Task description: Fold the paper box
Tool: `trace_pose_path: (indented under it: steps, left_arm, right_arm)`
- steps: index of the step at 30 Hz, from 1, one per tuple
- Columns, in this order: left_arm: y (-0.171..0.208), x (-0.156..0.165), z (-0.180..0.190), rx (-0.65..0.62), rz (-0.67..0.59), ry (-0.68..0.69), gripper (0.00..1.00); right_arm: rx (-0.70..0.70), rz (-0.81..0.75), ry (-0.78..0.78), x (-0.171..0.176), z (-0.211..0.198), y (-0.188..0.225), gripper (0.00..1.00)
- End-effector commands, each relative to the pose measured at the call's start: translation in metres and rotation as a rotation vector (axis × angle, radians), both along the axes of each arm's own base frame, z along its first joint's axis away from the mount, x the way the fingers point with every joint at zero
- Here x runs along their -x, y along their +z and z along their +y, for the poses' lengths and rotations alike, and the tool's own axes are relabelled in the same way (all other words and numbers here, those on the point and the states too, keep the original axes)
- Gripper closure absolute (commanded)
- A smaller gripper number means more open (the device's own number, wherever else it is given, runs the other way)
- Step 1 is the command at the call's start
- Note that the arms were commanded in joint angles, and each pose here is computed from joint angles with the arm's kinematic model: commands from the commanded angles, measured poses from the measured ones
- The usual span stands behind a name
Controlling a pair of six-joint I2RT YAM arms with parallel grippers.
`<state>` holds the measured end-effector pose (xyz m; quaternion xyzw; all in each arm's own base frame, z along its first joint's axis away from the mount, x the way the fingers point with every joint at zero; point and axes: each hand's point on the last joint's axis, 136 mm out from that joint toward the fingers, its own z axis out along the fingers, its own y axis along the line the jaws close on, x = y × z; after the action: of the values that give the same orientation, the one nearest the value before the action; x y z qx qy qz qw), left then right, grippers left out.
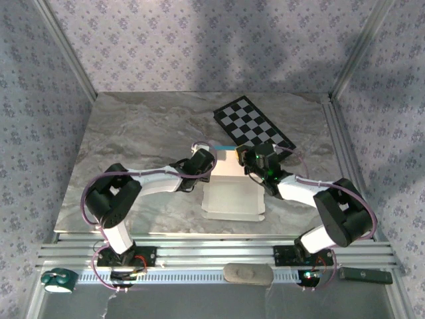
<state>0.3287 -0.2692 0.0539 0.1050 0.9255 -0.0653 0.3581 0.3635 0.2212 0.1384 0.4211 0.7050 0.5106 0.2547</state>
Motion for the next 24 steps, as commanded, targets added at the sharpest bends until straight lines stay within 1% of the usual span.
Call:
trace_pose_path:
  steps: [1, 2, 3, 4, 6, 8, 10, 14, 18, 22, 24]
  left_arm:
    - [0.013, 0.004, -0.011, 0.059, 0.006, -0.042, 0.84]
    - [0.013, 0.005, -0.011, 0.081, 0.018, -0.058, 0.75]
    - [0.015, 0.005, -0.009, 0.109, 0.027, -0.075, 0.69]
    - [0.016, 0.007, -0.008, 0.141, 0.036, -0.094, 0.66]
    - [0.018, 0.006, -0.002, 0.215, 0.058, -0.126, 0.65]
    - [0.021, 0.003, 0.005, 0.266, 0.079, -0.150, 0.69]
    - [0.021, 0.002, 0.009, 0.298, 0.101, -0.162, 0.74]
    - [0.021, 0.004, 0.006, 0.334, 0.124, -0.204, 0.75]
    - [0.020, 0.005, 0.000, 0.354, 0.127, -0.220, 0.74]
    - [0.019, 0.006, -0.005, 0.364, 0.122, -0.236, 0.66]
    - [0.018, 0.004, -0.005, 0.356, 0.123, -0.238, 0.65]
  right_arm:
    - [-0.001, 0.008, 0.013, 0.000, 0.005, 0.001, 1.00]
    - [0.000, 0.012, 0.012, 0.000, 0.004, 0.000, 1.00]
    - [-0.001, 0.011, 0.013, 0.000, 0.004, 0.001, 1.00]
    - [0.000, 0.012, 0.012, 0.000, 0.003, 0.001, 1.00]
    - [0.000, 0.012, 0.014, -0.001, 0.003, 0.002, 1.00]
    - [0.003, 0.013, 0.010, -0.002, 0.001, 0.001, 1.00]
    - [0.003, 0.016, 0.006, -0.002, -0.001, 0.000, 1.00]
    - [0.002, 0.013, 0.009, -0.005, 0.001, 0.003, 1.00]
    - [0.002, 0.015, 0.009, -0.005, 0.001, 0.002, 1.00]
    - [0.001, 0.015, 0.009, -0.005, 0.001, 0.002, 1.00]
    - [0.002, 0.016, 0.009, -0.005, 0.001, 0.002, 1.00]
